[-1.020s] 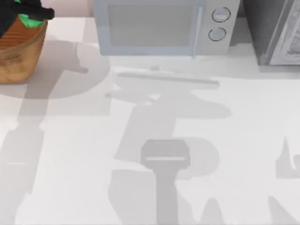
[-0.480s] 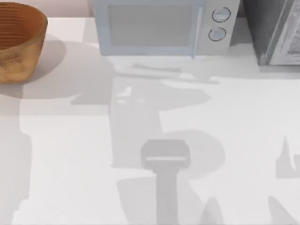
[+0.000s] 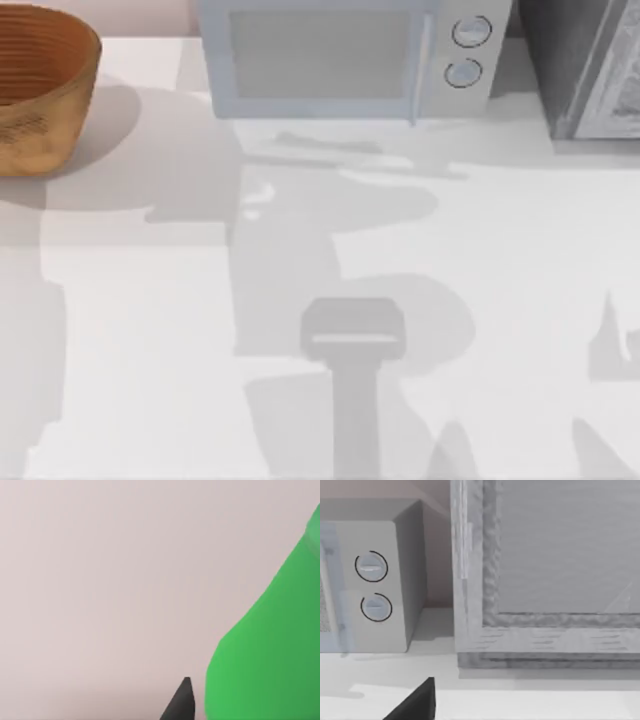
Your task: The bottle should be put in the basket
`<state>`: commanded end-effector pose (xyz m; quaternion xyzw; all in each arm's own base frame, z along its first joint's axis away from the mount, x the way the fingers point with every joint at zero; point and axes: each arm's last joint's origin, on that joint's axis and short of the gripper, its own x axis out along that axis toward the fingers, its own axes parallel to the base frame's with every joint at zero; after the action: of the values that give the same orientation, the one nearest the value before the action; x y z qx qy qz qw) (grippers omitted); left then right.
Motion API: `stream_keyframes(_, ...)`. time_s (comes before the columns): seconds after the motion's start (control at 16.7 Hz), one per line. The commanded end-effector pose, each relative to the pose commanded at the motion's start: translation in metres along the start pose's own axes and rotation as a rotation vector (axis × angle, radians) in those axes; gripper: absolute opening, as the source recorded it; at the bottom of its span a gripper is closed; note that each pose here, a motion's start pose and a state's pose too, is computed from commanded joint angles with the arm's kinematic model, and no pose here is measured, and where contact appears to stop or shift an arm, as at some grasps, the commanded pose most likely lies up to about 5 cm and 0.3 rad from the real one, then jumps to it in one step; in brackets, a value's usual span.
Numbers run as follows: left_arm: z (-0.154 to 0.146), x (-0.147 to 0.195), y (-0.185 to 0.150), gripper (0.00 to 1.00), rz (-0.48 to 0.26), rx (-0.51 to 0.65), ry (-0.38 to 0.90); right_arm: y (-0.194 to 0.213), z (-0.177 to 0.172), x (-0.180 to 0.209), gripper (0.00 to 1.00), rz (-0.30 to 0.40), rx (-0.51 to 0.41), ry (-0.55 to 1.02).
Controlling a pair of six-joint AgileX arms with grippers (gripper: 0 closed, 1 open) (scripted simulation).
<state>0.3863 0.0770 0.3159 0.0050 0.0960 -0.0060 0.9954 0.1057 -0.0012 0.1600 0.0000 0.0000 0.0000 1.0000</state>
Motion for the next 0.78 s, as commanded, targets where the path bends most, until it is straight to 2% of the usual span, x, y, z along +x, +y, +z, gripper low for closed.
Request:
stream_keyframes(0.36,-0.030,0.045,0.000,0.00,-0.006,-0.005,0.009,0.000,0.000,0.000,1.00,0.000,0.000,0.000)
stream_keyframes(0.66,-0.032,0.049,0.000,0.00,-0.002,-0.003,0.003,0.000,0.000,0.000,1.00,0.000,0.000,0.000)
stream_keyframes(0.78,-0.032,0.049,0.000,0.15,-0.002,-0.003,0.003,0.000,0.000,0.000,1.00,0.000,0.000,0.000)
